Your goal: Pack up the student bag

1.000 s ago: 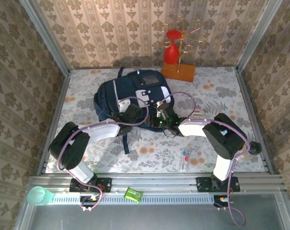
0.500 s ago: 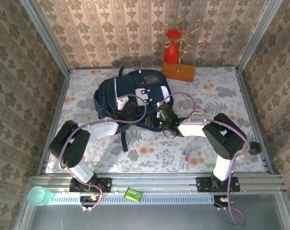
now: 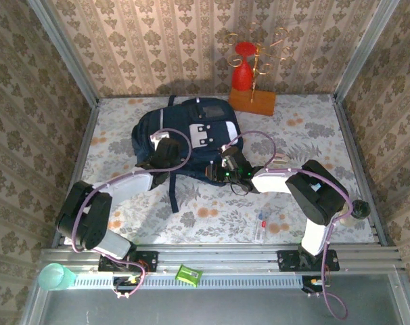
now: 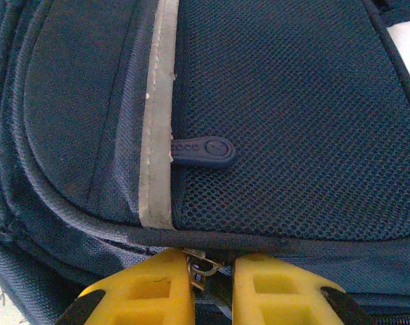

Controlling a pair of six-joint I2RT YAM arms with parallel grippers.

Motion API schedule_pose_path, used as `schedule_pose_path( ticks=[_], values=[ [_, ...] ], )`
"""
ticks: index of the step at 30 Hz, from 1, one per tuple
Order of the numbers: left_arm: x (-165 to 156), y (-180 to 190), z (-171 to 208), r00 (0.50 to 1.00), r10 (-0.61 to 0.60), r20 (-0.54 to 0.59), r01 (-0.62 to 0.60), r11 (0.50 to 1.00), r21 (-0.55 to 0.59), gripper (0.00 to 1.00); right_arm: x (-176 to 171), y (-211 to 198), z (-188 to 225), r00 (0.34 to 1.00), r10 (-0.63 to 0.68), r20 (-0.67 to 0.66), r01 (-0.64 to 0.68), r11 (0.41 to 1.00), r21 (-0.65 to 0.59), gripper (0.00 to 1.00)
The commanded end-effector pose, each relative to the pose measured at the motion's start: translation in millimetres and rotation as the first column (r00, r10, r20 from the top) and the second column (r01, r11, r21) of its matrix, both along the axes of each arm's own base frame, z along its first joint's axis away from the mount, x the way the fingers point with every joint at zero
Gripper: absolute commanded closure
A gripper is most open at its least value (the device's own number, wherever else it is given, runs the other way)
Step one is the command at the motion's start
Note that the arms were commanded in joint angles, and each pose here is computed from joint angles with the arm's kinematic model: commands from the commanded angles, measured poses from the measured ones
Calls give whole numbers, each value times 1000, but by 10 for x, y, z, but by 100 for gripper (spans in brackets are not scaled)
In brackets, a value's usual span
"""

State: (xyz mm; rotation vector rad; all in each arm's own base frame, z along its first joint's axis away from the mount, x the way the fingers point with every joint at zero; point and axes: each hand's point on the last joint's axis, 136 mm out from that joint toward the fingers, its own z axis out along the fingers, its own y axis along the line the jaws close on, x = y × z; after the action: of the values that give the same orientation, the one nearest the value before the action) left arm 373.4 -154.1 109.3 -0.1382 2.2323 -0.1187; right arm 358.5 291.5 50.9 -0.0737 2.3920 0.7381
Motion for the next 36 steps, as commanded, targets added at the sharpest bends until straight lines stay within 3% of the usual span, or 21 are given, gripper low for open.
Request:
schedule_pose_path(
  ticks=[1,7,15,24,32,36],
  values=[
    [87,226,138,995,83,51,-81,996,-27,92,-149,-262,-415,992,-53,-116,38,991,-127,56],
    [42,269,88,997,70,26,-68,995,-67,100,-141,-265,-417,992,-54,-116,39,991,-129,56],
    [-35,348,-10,999,48,-8,-49,993,-106,100,-122,-271,-410,992,-57,-114,43,991,-125,56],
    [84,271,-122,999,7,-32,-11,994,-112,89,-124,-283,-407,991,-60,-116,46,991,-124,56],
    [165,214,-210,999,-13,-50,7,994,-111,84,-123,-290,-413,991,-62,-116,48,991,-123,56],
    [194,226,-212,999,-18,-41,14,995,-98,92,-125,-317,-427,990,-70,-120,55,990,-130,56]
  ],
)
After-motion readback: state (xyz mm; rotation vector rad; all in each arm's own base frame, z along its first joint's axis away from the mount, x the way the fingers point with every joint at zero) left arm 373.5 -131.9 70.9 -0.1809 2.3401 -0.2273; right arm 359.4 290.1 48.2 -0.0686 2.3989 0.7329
